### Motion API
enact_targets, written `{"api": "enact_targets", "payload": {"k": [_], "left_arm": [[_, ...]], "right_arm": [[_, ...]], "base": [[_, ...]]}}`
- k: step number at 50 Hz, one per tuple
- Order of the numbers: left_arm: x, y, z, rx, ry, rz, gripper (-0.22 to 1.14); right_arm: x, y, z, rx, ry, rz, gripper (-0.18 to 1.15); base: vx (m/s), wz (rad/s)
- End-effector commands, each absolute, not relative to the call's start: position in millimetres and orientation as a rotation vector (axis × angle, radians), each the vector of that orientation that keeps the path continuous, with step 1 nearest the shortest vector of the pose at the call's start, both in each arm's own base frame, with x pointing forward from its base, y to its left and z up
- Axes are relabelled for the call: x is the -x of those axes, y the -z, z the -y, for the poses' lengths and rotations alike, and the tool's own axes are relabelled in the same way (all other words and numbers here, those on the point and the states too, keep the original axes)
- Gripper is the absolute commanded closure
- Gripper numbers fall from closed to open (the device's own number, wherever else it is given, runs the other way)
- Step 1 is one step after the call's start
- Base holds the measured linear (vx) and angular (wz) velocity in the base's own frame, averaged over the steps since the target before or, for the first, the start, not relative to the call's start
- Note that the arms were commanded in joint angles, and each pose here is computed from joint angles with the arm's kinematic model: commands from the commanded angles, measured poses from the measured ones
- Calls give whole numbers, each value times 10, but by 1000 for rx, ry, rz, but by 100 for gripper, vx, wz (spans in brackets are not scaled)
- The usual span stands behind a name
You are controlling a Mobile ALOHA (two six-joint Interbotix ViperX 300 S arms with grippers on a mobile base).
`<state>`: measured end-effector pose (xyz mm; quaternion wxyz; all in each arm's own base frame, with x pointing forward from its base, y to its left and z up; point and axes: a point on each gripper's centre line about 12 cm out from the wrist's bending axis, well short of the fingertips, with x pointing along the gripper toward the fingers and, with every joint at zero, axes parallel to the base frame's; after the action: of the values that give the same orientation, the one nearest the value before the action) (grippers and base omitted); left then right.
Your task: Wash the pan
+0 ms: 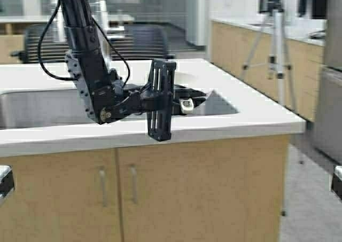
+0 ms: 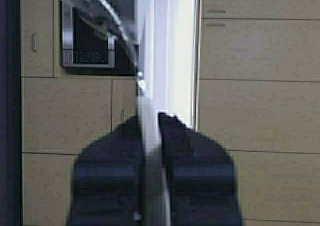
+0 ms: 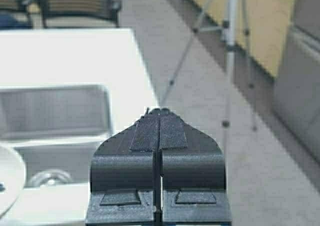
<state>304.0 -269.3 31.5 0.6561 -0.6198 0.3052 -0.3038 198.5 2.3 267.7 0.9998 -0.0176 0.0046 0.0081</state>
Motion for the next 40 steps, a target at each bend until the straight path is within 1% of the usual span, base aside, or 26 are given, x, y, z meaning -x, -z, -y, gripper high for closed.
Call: {"api": "enact_targets", "payload": {"k": [1, 7, 18, 34, 40], "left_arm": [[-3076, -546, 2736, 1422, 744, -634, 89], [-3146, -522, 2679, 1436, 709, -606, 89], [-3452, -425, 2356, 1451, 631, -546, 89], [-3928, -370, 2087, 1480, 590, -496, 89], [-4091, -352, 2077, 1468, 607, -521, 89]], "right_arm": [[-2021, -2717, -25, 15, -17, -6, 91], [-2034, -2714, -26, -6, -18, -11, 91], [-2056, -2727, -27, -2, -18, -11, 91], [-2033, -2644, -27, -2, -19, -17, 91], [-2009, -2623, -27, -2, -19, -17, 91]], "base": [[7, 30], [6, 27], [10, 22], [14, 19], [19, 12]]}}
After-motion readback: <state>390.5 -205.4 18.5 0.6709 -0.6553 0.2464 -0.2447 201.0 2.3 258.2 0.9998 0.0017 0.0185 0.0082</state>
